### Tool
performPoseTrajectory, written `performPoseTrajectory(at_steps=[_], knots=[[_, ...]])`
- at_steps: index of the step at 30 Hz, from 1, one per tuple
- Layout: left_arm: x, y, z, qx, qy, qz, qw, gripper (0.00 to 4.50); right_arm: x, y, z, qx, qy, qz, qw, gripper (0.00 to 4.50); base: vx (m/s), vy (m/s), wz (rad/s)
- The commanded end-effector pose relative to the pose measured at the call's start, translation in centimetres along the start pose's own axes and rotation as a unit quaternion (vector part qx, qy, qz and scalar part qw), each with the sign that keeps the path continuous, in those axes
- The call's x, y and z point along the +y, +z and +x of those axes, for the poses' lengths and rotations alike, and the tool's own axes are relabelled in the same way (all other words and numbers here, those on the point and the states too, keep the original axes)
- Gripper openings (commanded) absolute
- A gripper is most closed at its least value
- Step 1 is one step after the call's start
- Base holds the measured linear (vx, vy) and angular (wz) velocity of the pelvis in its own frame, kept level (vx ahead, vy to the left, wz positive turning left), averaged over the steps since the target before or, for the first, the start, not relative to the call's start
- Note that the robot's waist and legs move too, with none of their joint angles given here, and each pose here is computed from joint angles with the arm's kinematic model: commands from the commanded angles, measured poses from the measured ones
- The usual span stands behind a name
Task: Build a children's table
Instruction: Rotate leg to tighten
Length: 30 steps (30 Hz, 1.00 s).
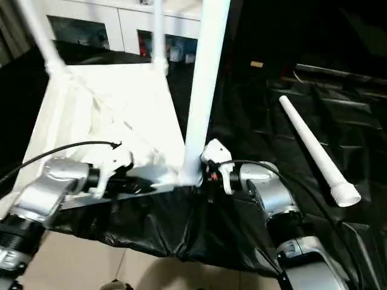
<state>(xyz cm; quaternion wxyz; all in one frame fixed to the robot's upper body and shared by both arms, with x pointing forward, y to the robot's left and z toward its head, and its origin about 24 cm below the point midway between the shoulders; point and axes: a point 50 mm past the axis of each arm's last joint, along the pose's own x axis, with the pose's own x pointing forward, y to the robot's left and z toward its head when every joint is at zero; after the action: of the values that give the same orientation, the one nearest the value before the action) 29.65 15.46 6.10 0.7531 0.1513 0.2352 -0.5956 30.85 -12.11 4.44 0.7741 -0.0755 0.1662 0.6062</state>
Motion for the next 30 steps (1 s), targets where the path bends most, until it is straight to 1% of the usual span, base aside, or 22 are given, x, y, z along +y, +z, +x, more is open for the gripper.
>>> performPoseTrajectory(at_steps=[1,3,5,9,10,11,12,13,14,15,19,20,22,23,24,26,28,29,30], knots=[[-0.7,1.2,1.4,-0.029,-0.031,0.018,0.999,0.00,1.5,-0.1,1.9,0.010,0.069,0.003,0.998,3.80,0.000,0.000,0.00],[-0.6,1.2,1.4,-0.028,-0.032,0.019,0.999,0.00,1.6,0.0,2.0,0.007,0.074,0.006,0.997,3.72,0.000,0.000,0.00],[-0.5,1.3,1.4,-0.029,-0.031,0.020,0.999,0.00,1.7,0.0,2.1,0.005,0.075,0.007,0.997,3.48,0.000,0.000,0.00],[-0.5,1.3,1.4,-0.030,-0.027,0.018,0.999,0.00,1.6,0.1,2.2,-0.006,0.063,0.015,0.998,3.24,0.000,0.000,0.00],[-0.3,1.4,1.6,-0.032,-0.008,0.013,0.999,0.00,1.4,0.1,2.5,-0.018,0.034,0.025,0.999,3.13,0.000,0.000,0.00],[-0.3,1.4,1.6,-0.032,-0.008,0.013,0.999,0.00,1.4,0.1,2.5,-0.018,0.034,0.025,0.999,3.03,0.000,0.000,0.00],[0.2,1.5,2.0,-0.032,0.026,0.001,0.999,0.00,0.8,0.0,3.0,-0.023,-0.022,0.033,0.999,2.98,0.000,0.000,0.00],[0.4,1.6,2.2,-0.034,0.041,-0.003,0.999,0.00,0.4,0.0,3.2,-0.024,-0.053,0.038,0.998,2.94,0.000,0.000,0.00],[0.4,1.6,2.2,-0.034,0.041,-0.003,0.999,0.00,0.4,0.0,3.2,-0.024,-0.053,0.038,0.998,2.88,0.000,0.000,0.00],[0.8,2.3,3.0,-0.046,0.072,-0.015,0.996,0.00,-0.5,-0.2,3.7,-0.030,-0.129,0.062,0.989,2.82,0.000,0.000,0.00],[1.0,3.3,4.3,-0.064,0.100,-0.032,0.992,0.00,-1.2,-0.4,4.4,-0.037,-0.203,0.098,0.974,2.74,0.000,0.000,0.00],[0.9,3.9,5.3,-0.075,0.115,-0.041,0.990,0.00,-1.2,-0.4,5.2,-0.041,-0.230,0.115,0.965,2.74,0.000,0.000,0.00],[0.8,4.4,6.2,-0.082,0.126,-0.046,0.988,0.00,-1.0,-0.2,6.0,-0.047,-0.245,0.128,0.960,2.73,0.000,0.000,0.00],[0.8,4.4,6.2,-0.082,0.126,-0.046,0.988,0.00,-1.0,-0.2,6.0,-0.047,-0.245,0.128,0.960,2.73,0.000,0.000,0.00],[0.5,4.7,6.9,-0.085,0.129,-0.052,0.987,0.00,-0.8,-0.1,6.6,-0.048,-0.260,0.135,0.955,2.73,0.000,0.000,0.00],[0.3,4.8,7.3,-0.084,0.129,-0.050,0.987,0.00,-0.8,0.0,7.0,-0.046,-0.275,0.134,0.951,2.73,0.000,0.000,0.00],[0.0,4.5,7.6,-0.072,0.125,-0.034,0.989,0.00,-0.9,0.1,7.3,-0.037,-0.302,0.107,0.947,2.73,0.000,0.000,0.00],[0.0,4.4,7.6,-0.071,0.124,-0.033,0.989,0.00,-0.9,0.1,7.4,-0.037,-0.305,0.102,0.946,2.73,0.000,0.000,0.00],[0.0,4.2,7.3,-0.070,0.125,-0.034,0.989,0.00,-1.1,0.3,7.2,-0.052,-0.305,0.114,0.944,3.07,0.000,0.000,0.00]])
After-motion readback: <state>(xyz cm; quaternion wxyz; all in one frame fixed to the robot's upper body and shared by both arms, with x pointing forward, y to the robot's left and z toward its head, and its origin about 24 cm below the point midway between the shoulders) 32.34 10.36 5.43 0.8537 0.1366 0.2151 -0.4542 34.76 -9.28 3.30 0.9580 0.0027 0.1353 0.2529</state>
